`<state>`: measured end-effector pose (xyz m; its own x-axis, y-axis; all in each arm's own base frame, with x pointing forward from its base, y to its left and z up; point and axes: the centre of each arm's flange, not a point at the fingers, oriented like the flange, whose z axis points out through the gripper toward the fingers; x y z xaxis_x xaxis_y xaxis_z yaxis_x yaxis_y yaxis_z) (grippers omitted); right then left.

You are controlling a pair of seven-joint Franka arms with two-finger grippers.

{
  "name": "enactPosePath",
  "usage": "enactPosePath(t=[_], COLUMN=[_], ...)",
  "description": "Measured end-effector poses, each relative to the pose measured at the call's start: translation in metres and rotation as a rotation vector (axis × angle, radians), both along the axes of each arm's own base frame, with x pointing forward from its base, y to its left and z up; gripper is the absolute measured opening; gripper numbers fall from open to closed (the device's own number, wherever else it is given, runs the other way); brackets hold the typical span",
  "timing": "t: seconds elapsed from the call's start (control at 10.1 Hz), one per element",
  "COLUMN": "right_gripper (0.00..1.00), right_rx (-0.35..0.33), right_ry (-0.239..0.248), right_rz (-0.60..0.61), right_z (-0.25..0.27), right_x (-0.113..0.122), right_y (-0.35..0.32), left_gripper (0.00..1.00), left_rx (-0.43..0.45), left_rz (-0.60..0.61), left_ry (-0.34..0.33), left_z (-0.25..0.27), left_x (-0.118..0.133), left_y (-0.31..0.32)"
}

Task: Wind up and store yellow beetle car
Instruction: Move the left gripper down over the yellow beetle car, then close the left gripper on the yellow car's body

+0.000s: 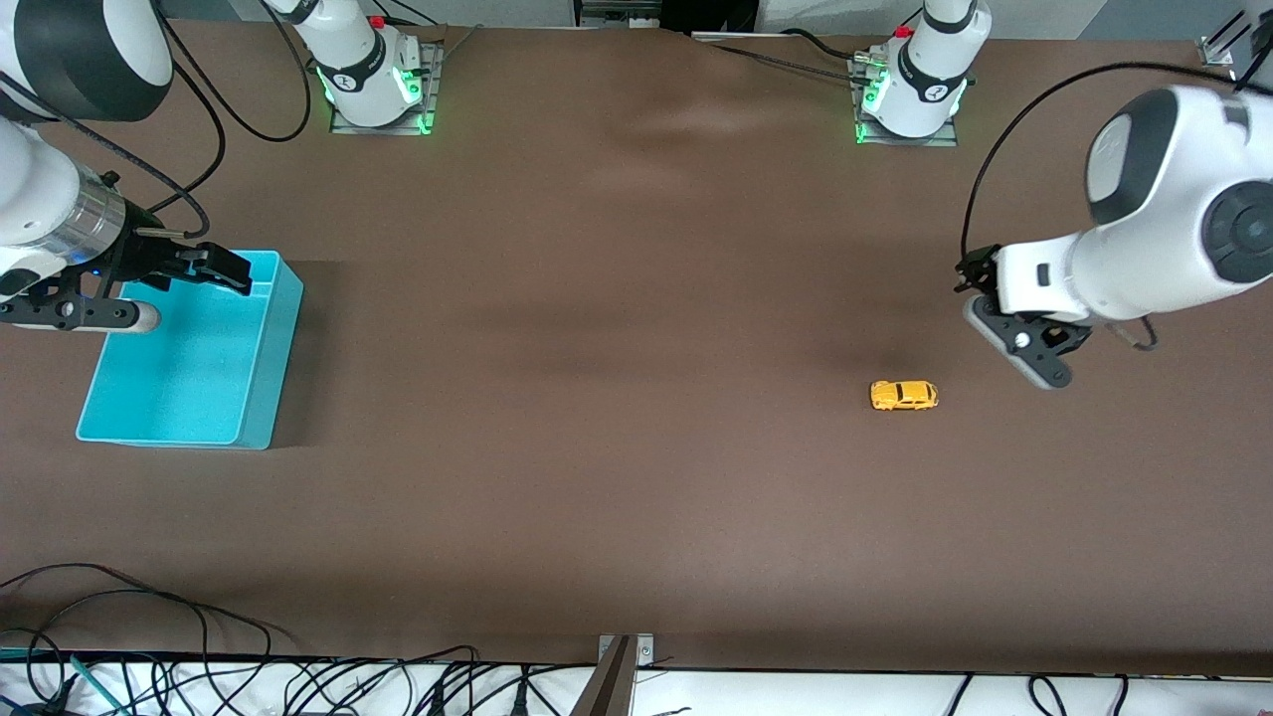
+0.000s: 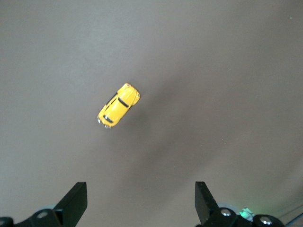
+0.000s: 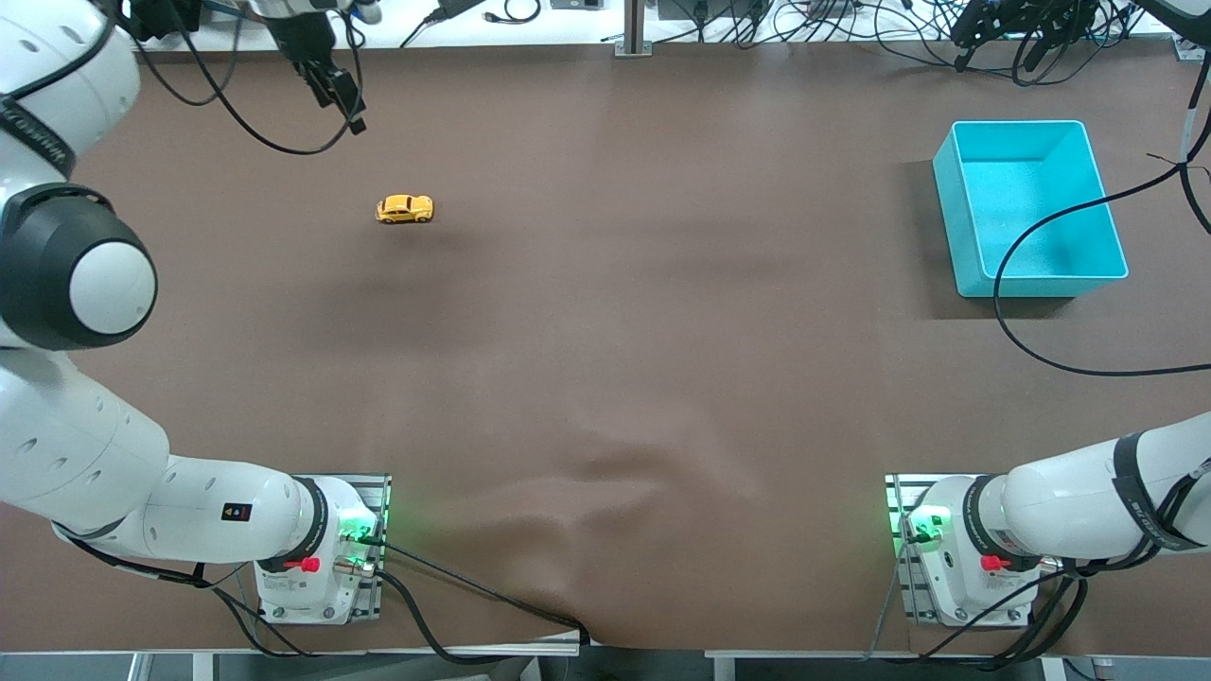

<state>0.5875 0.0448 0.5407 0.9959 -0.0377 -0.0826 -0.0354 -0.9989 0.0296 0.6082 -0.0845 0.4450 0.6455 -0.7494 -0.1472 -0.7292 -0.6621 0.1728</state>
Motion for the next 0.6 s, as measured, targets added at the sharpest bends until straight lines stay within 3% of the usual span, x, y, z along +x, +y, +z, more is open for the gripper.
enactPosePath(t=[0.3, 0.6], right_gripper=[1.00, 1.00], right_rx=[0.000, 0.000], right_ry=[0.001, 0.001], right_rz=[0.000, -0.001], right_z=[0.000, -0.001], right_x=[0.000, 0.000], right_y=[0.000, 0.000], left_gripper=[1.00, 1.00], left_rx=[-0.063, -0.073], left_rz=[-0.264, -0.464], left_ry=[-0.020, -0.112], left_z=[-0.068, -0.137], left_x=[0.017, 0.020], left_y=[-0.003, 0.003])
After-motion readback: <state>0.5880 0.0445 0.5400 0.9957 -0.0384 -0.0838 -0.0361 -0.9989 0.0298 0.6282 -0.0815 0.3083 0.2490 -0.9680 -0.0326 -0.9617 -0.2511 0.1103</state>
